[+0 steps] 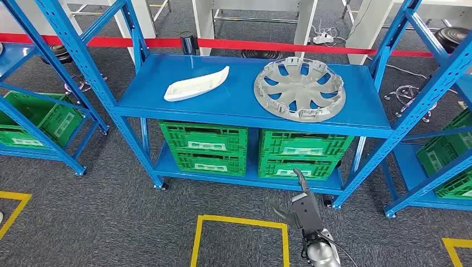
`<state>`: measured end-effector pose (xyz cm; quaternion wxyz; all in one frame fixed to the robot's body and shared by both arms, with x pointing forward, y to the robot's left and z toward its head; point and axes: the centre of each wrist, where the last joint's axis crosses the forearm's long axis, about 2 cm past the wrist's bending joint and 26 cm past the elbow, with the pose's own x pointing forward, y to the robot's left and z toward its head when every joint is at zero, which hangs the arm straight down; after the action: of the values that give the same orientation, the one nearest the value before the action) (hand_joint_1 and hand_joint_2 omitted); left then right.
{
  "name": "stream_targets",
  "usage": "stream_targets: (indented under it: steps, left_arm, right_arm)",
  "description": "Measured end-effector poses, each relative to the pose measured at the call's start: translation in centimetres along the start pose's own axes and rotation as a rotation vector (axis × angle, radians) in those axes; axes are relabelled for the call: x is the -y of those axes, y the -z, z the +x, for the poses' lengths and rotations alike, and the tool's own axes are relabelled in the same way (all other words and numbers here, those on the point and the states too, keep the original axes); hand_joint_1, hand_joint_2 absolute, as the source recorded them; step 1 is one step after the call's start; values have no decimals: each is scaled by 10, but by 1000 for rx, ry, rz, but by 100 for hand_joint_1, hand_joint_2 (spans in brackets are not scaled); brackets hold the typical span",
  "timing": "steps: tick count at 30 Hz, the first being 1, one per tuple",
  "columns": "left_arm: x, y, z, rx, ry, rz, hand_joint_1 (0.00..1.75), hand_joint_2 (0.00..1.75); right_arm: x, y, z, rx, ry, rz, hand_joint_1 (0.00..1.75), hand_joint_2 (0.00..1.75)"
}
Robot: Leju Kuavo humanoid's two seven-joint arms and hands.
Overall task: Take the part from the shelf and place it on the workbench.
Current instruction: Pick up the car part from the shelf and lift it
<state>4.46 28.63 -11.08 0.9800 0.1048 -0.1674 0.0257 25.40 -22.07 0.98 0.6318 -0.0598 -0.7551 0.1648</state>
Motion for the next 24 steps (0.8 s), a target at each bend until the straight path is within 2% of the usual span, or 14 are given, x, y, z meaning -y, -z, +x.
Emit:
stream_targets:
  steps: [3,9,20,24]
  left_arm:
    - [-1,0,1,3,10,3,0,0]
    - [-2,1,4,17,50,10,0,0]
    - [-6,2,4,25,90,12,0,0]
    - [-5,3,6,30,95,8,0,0]
  right_arm:
    - [-1,8,11,78,-15,-3,0,175]
    - [-6,23,52,361,-92,-62,0,175]
    - [-8,24,75,474,-74,-51,0,175]
    - [-6,24,77,484,-63,-47,0,0]
